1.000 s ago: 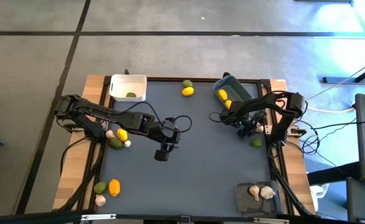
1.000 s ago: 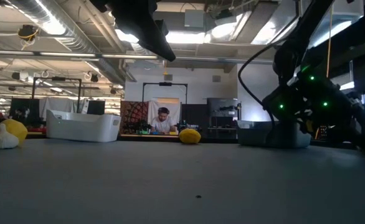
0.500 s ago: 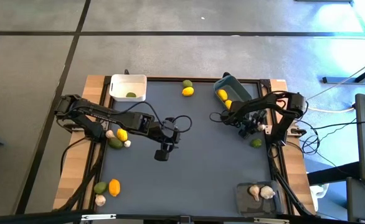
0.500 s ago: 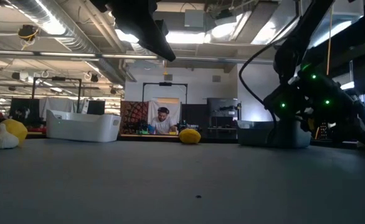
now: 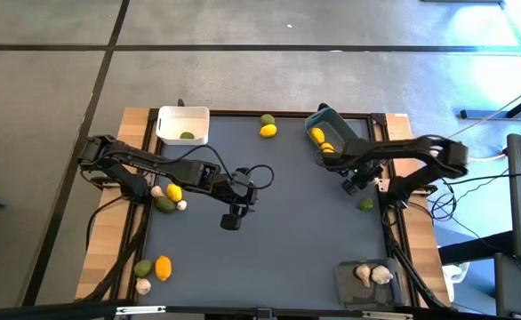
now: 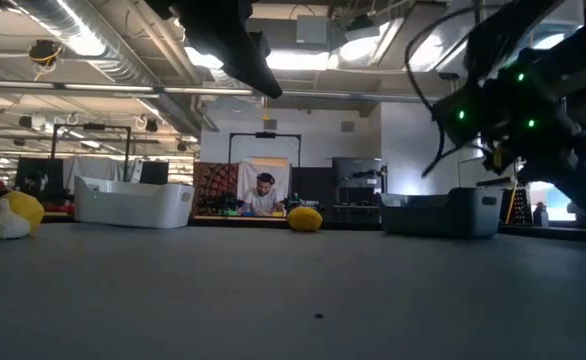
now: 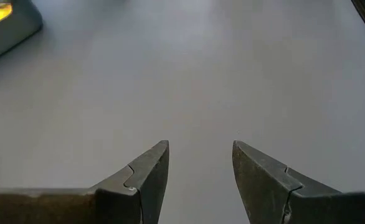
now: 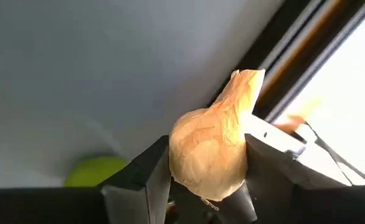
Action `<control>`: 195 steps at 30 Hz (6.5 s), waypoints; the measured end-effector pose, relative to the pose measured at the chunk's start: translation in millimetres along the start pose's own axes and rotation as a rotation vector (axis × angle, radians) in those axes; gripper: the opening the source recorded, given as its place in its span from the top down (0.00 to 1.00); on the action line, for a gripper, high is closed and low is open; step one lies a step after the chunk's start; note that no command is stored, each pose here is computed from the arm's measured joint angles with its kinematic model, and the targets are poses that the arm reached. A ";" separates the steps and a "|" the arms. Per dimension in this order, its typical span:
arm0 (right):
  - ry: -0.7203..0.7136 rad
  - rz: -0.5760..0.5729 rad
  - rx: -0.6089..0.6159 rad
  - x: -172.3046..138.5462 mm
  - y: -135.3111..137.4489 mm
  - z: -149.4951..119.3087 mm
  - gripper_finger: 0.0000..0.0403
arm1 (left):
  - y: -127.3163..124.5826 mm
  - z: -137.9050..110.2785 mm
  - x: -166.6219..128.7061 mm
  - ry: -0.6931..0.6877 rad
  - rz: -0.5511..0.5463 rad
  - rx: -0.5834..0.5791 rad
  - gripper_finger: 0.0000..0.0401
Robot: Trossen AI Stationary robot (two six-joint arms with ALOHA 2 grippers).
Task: Sort produce into baskets
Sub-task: Put the white garlic into the black bin, then put the lime into the white bin
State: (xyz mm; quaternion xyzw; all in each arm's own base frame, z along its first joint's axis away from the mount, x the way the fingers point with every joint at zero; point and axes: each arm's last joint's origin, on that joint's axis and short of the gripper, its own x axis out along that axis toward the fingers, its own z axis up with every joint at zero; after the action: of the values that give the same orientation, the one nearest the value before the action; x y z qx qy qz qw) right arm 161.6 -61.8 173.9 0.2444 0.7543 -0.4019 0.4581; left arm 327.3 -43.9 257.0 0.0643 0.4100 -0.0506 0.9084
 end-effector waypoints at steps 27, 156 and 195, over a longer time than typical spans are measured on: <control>-0.322 0.425 0.022 -38.7 19.8 -81.2 0.58 | 0.0 0.1 0.0 -0.001 0.000 -0.002 0.57; -0.729 0.856 -0.063 -54.6 73.8 -247.1 0.41 | 0.0 0.0 0.1 0.000 0.000 -0.030 0.57; -0.568 0.134 -0.013 -51.0 50.1 -122.2 0.11 | 0.0 -0.1 0.1 0.000 0.000 -0.082 0.57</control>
State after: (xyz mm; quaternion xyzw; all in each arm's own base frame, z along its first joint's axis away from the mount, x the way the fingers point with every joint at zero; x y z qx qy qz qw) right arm 161.6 67.5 231.5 0.1685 0.5806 -0.4184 0.6778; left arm 327.3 -43.9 257.0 0.0268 0.4117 -0.0338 0.9103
